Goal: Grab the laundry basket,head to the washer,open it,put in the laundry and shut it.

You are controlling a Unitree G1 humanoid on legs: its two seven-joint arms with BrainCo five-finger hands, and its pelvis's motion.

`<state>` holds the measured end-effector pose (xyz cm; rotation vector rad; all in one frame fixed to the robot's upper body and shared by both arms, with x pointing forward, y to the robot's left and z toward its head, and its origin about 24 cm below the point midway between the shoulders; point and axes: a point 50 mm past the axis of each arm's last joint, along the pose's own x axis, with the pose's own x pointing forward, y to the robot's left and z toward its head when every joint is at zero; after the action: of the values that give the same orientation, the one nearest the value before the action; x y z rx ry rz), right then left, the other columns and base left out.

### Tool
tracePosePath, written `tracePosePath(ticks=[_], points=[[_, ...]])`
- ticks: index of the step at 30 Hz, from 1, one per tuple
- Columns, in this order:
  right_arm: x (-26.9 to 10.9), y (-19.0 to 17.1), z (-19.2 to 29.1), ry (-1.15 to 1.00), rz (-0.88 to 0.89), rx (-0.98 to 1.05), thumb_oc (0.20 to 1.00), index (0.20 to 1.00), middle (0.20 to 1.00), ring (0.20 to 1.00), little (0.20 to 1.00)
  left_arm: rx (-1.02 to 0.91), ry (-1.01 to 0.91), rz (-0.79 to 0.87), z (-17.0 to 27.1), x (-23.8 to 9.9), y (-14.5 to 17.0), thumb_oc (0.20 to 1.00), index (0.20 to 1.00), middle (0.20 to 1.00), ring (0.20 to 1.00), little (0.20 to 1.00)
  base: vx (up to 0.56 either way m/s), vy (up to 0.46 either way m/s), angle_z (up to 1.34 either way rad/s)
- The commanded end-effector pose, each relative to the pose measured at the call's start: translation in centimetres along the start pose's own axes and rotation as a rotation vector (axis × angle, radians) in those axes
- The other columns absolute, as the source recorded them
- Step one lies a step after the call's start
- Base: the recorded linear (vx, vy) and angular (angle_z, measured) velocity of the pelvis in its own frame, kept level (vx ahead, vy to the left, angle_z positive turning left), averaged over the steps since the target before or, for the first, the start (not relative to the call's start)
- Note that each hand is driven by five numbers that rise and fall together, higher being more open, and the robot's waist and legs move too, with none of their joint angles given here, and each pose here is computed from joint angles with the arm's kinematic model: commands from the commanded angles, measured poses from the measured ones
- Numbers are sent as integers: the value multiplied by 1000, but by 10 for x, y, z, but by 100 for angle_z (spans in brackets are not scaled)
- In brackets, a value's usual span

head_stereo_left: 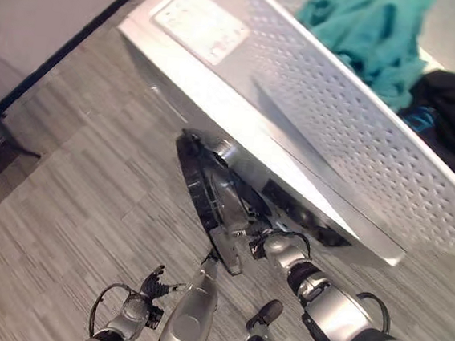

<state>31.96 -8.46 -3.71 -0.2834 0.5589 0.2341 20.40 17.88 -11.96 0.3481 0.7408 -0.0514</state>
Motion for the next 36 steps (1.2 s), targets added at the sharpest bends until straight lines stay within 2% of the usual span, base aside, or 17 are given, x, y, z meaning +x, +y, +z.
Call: tracePosePath(ticks=[1, 3, 6, 10, 17, 22, 23, 28, 33, 36], points=[[-3, 41, 41, -174, 122, 172, 1000, 1000, 1000, 1000, 1000, 35, 40, 10, -16, -5, 6, 1000, 1000, 1000, 1000, 1000, -110, -223, 254], [-6, 31, 19, -149, 103, 217, 1000, 1000, 1000, 1000, 1000, 21, 16, -17, -4, -1, -9, 1000, 1000, 1000, 1000, 1000, -187, -127, 159], [-9, 28, 2, -125, 93, 250, 1000, 1000, 1000, 1000, 1000, 0, 23, -9, -5, -1, -14, 1000, 1000, 1000, 1000, 1000, -328, 78, 222], [-18, 31, -40, -27, 124, 293, 1000, 1000, 1000, 1000, 1000, -31, 53, -18, -13, -6, -25, 1000, 1000, 1000, 1000, 1000, -74, 208, 57], [-18, 20, -42, -32, 104, 277, 1000, 1000, 1000, 1000, 1000, 39, -7, -102, -2, -6, -36, 1000, 1000, 1000, 1000, 1000, -102, 277, 7], [-5, 4, 2, -108, 31, 228, 1000, 1000, 1000, 1000, 1000, 33, -134, -114, 24, -4, -31, 1000, 1000, 1000, 1000, 1000, -106, 140, -38], [1, -18, 29, -155, -49, 223, 1000, 1000, 1000, 1000, 1000, 42, -236, -137, 44, -5, -27, 1000, 1000, 1000, 1000, 1000, -110, 77, 9], [0, -72, 83, -255, -215, 300, 1000, 1000, 1000, 1000, 1000, 39, -370, -216, 68, -15, -19, 1000, 1000, 1000, 1000, 1000, -96, 31, 39], [-13, -128, 112, -326, -358, 393, 1000, 1000, 1000, 1000, 1000, 58, -438, -307, 81, -25, -21, 1000, 1000, 1000, 1000, 1000, -51, -26, 43], [-19, -142, 125, -375, -382, 465, 1000, 1000, 1000, 1000, 1000, 106, -468, -325, 88, -26, -21, 1000, 1000, 1000, 1000, 1000, -6, -23, 44]])
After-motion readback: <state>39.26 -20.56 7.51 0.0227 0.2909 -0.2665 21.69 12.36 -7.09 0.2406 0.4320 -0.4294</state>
